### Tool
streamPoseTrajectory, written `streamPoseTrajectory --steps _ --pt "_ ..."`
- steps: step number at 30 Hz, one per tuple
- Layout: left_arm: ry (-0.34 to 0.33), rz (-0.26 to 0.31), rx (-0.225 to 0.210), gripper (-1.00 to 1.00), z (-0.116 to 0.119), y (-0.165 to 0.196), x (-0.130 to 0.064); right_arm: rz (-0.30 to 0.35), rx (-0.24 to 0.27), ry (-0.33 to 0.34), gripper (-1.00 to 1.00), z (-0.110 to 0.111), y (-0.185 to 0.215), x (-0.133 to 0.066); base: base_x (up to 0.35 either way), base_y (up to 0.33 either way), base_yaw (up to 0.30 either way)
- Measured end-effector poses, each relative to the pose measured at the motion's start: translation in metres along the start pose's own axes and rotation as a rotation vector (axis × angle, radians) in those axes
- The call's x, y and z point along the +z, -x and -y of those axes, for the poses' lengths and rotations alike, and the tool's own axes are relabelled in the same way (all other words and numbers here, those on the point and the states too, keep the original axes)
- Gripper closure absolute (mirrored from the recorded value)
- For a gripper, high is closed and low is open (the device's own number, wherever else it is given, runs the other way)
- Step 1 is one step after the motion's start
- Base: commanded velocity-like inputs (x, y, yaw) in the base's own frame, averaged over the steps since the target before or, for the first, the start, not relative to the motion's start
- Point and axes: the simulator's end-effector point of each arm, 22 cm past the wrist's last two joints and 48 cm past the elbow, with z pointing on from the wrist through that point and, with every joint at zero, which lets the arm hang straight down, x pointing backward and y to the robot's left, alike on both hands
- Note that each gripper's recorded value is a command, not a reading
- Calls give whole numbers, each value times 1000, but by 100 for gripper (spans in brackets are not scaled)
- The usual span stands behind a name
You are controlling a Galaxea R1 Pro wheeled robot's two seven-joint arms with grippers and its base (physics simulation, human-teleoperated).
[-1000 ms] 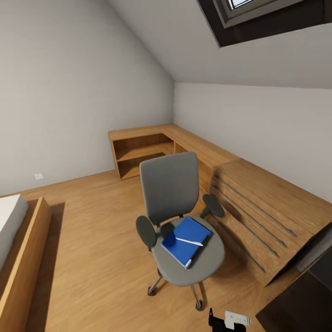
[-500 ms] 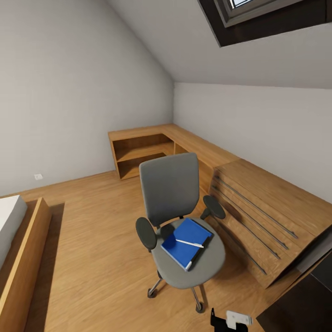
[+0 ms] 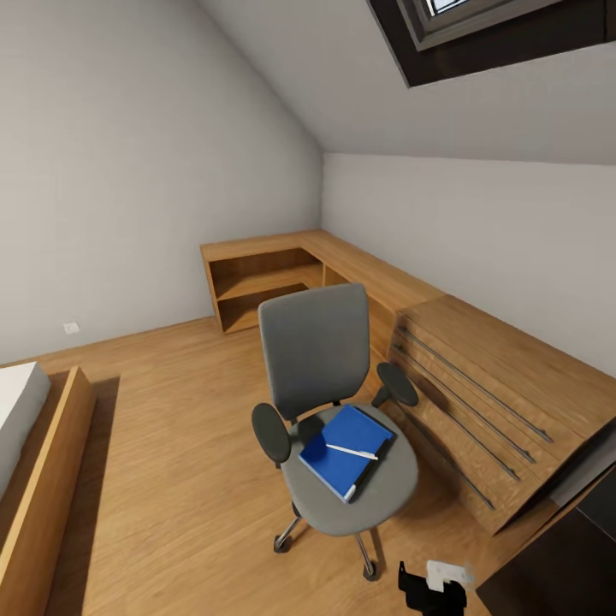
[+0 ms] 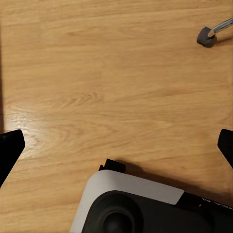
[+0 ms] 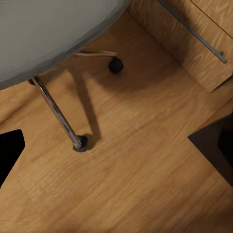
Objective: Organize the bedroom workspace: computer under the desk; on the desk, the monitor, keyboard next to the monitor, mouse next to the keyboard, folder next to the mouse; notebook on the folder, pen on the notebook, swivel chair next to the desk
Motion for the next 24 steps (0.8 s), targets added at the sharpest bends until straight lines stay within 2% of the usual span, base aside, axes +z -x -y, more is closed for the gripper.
streamPoseTrajectory --steps 6,11,18,20,21,24 --pt "0 -1 0 -100 0 0 0 -11 -1 4 -100 8 39 18 0 0 0" --pt "0 -1 2 -100 -1 0 0 1 18 7 -100 8 74 25 0 0 0" --pt "1 -1 1 -100 -1 0 0 40 120 -25 -100 31 137 30 0 0 0" --pt "1 -2 1 -100 -1 0 0 29 145 -31 -100 39 151 31 0 0 0" --pt "0 -3 1 -100 0 -1 0 2 155 -32 -100 44 161 29 0 0 0" --pt "0 -2 1 -100 0 0 0 -35 161 -17 -100 47 185 22 0 0 0"
